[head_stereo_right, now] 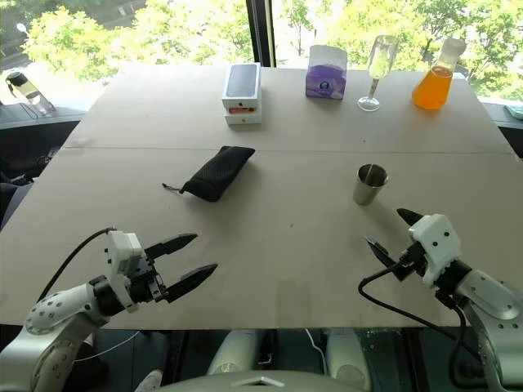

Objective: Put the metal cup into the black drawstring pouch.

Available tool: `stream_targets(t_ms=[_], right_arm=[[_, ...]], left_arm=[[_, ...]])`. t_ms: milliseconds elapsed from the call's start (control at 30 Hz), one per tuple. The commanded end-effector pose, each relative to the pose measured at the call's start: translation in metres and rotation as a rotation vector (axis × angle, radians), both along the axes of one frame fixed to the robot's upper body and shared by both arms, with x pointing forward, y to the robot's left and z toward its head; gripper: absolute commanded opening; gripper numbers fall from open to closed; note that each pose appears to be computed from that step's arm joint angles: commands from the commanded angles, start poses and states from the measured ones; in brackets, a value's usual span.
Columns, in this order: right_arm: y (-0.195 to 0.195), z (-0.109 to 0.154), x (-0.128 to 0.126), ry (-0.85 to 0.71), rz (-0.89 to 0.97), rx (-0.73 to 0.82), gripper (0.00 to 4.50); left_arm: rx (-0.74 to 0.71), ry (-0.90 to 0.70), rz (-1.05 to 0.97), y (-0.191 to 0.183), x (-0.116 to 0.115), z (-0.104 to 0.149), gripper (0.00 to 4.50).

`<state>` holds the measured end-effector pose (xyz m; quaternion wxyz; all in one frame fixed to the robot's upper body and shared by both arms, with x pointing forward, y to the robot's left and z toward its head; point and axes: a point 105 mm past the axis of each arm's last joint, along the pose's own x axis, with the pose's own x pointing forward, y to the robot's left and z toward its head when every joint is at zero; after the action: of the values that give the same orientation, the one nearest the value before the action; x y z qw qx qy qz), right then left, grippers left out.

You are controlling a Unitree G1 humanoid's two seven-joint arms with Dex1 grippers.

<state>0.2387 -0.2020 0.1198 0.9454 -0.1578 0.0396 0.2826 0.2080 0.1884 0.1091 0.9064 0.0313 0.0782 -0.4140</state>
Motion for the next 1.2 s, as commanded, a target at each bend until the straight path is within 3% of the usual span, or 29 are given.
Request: stream_targets(t_ms=[33,300,400,667,1067,1200], right_arm=[[0.004,0.010,0.001,-0.048,0.036,0.000,4.48],[0.037,0.036,-0.001,-0.178,0.188,0.092,4.48],[0.064,0.056,-0.015,-0.258,0.373,0.129,4.48],[0.099,0.083,-0.033,-0.312,0.642,0.231,4.48],[0.104,0.080,-0.032,-0.341,0.625,0.268,4.48],[0.104,0.077,-0.031,-0.342,0.605,0.267,4.48]], left_arm=[[-0.016,-0.065,0.031,0.004,0.008,0.014,4.50],[-0.080,-0.108,0.114,0.012,0.029,0.032,4.50],[-0.037,-0.161,0.165,0.026,0.038,0.038,4.50],[0.243,-0.354,0.261,0.073,0.068,0.050,4.50],[0.665,-0.682,0.258,0.092,0.107,0.075,4.50],[0.790,-0.770,0.214,0.090,0.114,0.073,4.50]])
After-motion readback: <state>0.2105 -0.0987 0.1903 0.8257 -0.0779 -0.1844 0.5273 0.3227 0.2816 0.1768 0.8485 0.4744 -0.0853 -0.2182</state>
